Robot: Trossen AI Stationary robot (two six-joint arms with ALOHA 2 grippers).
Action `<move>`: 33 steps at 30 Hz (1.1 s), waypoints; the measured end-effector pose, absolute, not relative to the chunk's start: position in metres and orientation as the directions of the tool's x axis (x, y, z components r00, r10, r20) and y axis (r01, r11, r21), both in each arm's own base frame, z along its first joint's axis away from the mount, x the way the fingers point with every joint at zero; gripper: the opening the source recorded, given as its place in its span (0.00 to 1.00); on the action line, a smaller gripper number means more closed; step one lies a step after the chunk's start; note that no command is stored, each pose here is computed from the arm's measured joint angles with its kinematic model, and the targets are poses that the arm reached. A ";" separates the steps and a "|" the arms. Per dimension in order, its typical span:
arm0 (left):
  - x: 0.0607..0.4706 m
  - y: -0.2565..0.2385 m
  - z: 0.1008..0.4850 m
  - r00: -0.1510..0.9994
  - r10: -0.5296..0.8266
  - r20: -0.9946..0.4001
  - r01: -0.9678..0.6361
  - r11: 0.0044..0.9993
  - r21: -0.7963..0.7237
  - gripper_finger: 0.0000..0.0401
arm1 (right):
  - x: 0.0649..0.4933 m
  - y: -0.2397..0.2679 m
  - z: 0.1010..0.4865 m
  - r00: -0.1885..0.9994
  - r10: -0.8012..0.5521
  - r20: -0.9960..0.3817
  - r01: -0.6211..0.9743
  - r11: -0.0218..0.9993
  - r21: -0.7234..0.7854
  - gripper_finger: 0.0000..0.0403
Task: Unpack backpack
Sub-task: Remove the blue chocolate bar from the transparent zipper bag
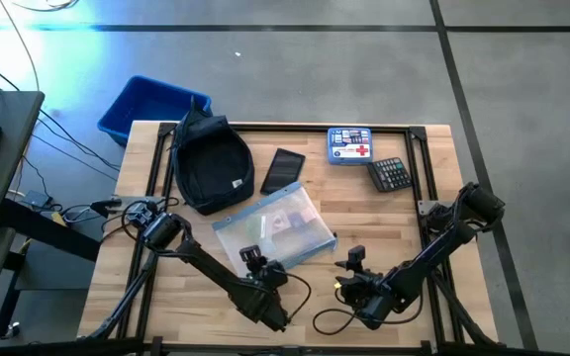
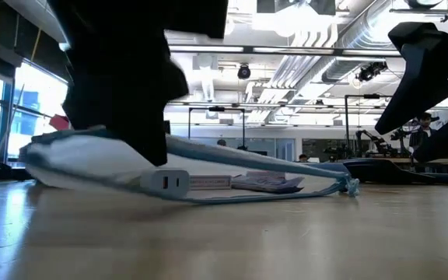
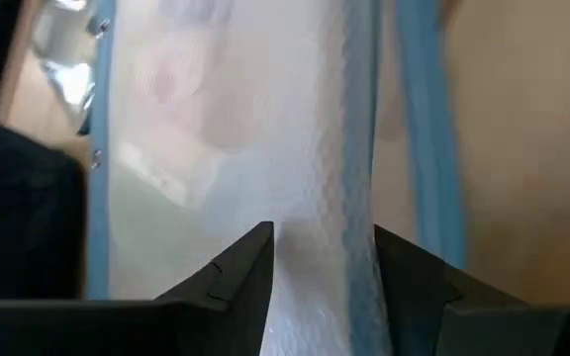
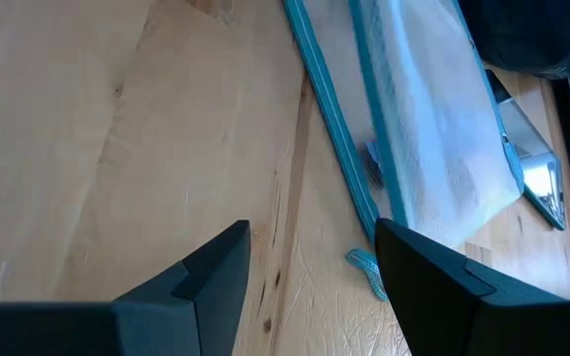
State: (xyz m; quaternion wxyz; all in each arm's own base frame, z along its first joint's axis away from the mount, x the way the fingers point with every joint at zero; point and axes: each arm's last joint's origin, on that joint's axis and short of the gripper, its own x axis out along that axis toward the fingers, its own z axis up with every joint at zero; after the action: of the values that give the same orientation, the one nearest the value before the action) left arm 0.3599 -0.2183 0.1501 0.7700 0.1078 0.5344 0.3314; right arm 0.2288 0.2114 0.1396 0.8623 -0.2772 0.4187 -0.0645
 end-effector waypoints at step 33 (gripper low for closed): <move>0.376 -0.236 0.179 0.466 0.688 -0.557 -0.505 0.723 0.471 0.00 | 0.303 0.100 0.103 0.534 -0.267 -0.803 0.214 0.961 -0.177 0.36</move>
State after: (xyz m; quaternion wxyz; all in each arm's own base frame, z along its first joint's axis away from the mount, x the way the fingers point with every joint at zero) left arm 0.3763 -0.2356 0.1786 0.8475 0.1208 0.3787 0.3518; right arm 0.3034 0.1004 0.1033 0.8752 -0.0282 0.4629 -0.1374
